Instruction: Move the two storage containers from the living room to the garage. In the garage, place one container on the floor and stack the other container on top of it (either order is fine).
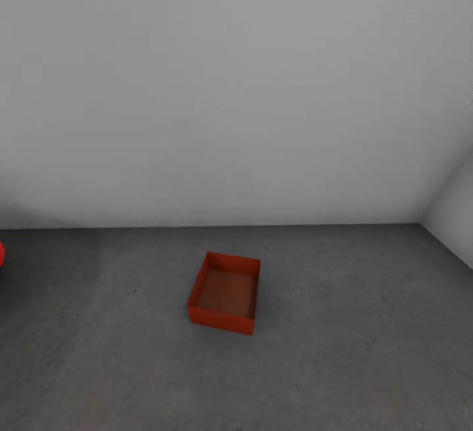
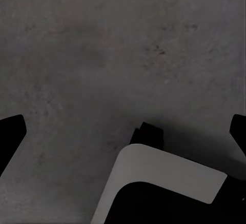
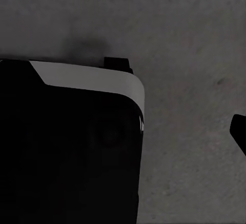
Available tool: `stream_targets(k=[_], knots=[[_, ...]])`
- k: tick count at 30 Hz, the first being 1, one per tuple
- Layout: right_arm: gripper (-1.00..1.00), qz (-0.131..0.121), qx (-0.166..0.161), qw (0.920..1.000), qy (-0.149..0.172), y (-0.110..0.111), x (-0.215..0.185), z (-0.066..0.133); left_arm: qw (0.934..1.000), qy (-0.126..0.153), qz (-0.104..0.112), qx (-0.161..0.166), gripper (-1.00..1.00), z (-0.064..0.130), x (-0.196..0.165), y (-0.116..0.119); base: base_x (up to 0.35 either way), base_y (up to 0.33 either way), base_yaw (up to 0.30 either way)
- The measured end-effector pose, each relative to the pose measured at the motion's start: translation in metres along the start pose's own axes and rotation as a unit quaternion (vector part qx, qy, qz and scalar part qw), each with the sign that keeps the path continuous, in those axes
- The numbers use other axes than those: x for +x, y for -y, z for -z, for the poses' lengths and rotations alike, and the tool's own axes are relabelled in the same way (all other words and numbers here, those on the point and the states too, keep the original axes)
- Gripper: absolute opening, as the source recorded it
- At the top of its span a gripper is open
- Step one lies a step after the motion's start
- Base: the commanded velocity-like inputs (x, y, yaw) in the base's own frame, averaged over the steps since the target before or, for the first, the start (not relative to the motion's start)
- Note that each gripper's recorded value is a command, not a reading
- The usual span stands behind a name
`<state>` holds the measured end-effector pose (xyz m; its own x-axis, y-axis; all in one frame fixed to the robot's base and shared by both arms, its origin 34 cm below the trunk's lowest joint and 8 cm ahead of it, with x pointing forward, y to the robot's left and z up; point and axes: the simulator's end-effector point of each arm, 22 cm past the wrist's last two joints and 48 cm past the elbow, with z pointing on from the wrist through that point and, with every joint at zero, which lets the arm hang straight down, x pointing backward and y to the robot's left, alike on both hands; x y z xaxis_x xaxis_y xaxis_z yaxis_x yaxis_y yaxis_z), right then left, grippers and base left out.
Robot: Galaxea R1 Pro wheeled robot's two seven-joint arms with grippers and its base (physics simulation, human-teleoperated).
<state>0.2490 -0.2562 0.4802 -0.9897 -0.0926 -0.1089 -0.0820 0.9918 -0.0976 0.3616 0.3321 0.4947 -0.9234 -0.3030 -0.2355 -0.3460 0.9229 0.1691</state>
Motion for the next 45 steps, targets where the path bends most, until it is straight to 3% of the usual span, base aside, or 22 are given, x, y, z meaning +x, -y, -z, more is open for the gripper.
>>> stream_targets(k=[19,45], knots=[[1.0,0.0,-0.025,0.9995,0.021,-0.009,-0.013,0.002,0.9999,0.014,0.004,0.005,1.0,0.005,-0.012,0.003,0.0,0.0,0.0],[1.0,-0.002,-0.023,0.9988,0.043,-0.006,-0.031,0.006,0.9993,0.033,0.008,0.011,1.0,0.012,-0.029,0.006,0.0,0.0,0.0]])
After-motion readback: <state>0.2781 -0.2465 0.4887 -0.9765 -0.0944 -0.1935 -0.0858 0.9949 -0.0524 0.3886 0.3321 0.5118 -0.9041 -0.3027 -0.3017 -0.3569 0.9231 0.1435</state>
